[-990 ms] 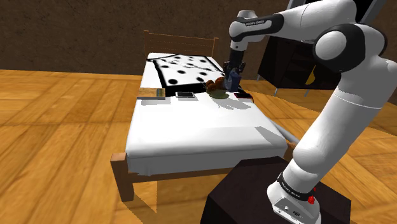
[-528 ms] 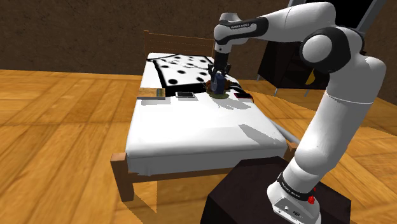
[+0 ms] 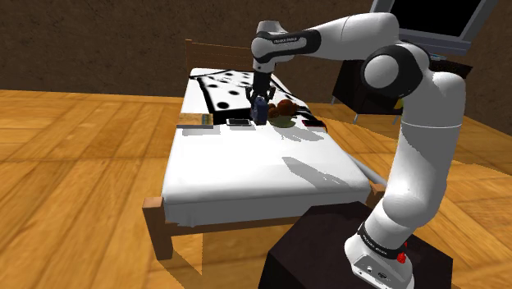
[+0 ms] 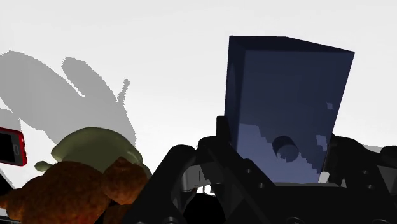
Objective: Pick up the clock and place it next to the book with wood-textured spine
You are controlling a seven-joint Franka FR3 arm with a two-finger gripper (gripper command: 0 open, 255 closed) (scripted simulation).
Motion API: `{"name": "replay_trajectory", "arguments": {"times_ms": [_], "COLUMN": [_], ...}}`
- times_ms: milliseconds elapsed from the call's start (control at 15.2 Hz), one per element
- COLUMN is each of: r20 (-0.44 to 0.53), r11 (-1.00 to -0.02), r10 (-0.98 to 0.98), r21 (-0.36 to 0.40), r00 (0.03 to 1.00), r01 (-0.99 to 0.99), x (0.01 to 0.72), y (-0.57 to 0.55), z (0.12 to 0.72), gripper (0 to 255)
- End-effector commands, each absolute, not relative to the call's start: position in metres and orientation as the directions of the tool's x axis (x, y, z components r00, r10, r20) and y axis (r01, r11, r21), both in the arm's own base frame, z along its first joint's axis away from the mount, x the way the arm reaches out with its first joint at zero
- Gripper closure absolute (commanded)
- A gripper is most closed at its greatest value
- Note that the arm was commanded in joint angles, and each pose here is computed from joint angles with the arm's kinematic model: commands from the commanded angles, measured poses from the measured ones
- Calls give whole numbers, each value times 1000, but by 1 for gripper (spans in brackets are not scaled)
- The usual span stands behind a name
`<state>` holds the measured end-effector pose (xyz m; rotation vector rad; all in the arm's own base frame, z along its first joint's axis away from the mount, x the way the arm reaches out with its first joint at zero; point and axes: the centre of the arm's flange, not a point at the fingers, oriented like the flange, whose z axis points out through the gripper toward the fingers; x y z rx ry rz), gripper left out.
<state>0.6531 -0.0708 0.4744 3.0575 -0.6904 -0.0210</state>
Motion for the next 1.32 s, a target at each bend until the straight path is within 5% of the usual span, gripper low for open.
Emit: {"name": "replay_trajectory", "arguments": {"times_ms": [0,660,1254], "r20": [-11,-11,-11], "r11": [-903,-903,-903], "r10": [-430,-430,-430], "r21": [9,9,9], "r00": [903,903,903], "r01": [-430,-430,-430], "x": [672,752,752], "y": [-51,41,41], "z": [467,436,388], "gripper": [255,255,255]}}
